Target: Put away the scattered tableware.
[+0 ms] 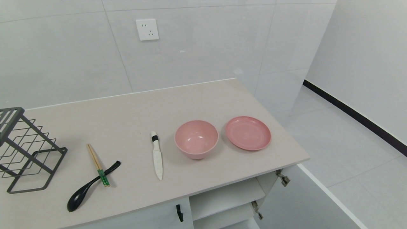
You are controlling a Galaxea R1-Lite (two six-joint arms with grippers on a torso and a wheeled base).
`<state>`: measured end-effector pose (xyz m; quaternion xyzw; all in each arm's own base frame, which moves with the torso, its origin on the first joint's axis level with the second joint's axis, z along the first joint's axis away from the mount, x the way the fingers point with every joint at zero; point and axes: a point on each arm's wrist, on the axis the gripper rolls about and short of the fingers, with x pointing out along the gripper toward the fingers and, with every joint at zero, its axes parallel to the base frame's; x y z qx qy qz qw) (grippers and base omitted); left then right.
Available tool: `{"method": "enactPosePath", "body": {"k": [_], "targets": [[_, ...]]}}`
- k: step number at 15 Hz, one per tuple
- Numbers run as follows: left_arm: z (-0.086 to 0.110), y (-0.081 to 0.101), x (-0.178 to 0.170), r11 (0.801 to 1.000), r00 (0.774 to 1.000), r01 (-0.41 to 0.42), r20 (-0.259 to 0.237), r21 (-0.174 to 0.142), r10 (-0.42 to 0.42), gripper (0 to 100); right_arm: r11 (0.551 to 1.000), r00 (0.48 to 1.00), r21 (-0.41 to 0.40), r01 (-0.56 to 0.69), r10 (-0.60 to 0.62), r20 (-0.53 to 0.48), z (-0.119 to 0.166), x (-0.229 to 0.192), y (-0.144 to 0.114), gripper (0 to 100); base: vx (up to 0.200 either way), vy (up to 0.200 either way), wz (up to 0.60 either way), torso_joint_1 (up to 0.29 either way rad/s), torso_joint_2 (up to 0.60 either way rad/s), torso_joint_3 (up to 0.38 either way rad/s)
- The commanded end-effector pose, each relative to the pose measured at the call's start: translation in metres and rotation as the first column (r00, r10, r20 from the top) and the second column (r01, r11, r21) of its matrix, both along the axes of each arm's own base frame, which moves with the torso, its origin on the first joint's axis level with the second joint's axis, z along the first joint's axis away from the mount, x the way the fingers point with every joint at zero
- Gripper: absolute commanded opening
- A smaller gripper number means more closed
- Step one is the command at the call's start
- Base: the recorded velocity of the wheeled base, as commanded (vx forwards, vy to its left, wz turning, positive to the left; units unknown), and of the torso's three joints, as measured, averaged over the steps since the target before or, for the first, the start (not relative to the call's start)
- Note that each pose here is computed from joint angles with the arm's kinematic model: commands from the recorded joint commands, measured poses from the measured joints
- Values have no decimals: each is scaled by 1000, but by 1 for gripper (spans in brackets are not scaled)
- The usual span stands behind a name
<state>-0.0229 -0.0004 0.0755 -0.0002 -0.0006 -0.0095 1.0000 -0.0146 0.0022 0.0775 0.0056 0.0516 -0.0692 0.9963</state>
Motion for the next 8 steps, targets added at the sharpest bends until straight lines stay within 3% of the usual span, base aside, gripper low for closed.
{"method": "enactPosePath", "body": {"k": [1,8], "targets": [[0,0,0,1000,1000,-1,-1,-1,1,100,1000,1000,-5,-3,3,-1,0,0,0,100,0,0,0,0,0,0],[0,0,0,1000,1000,-1,-3,7,1,100,1000,1000,-3,-4,4,-2,0,0,0,100,0,0,0,0,0,0]]}}
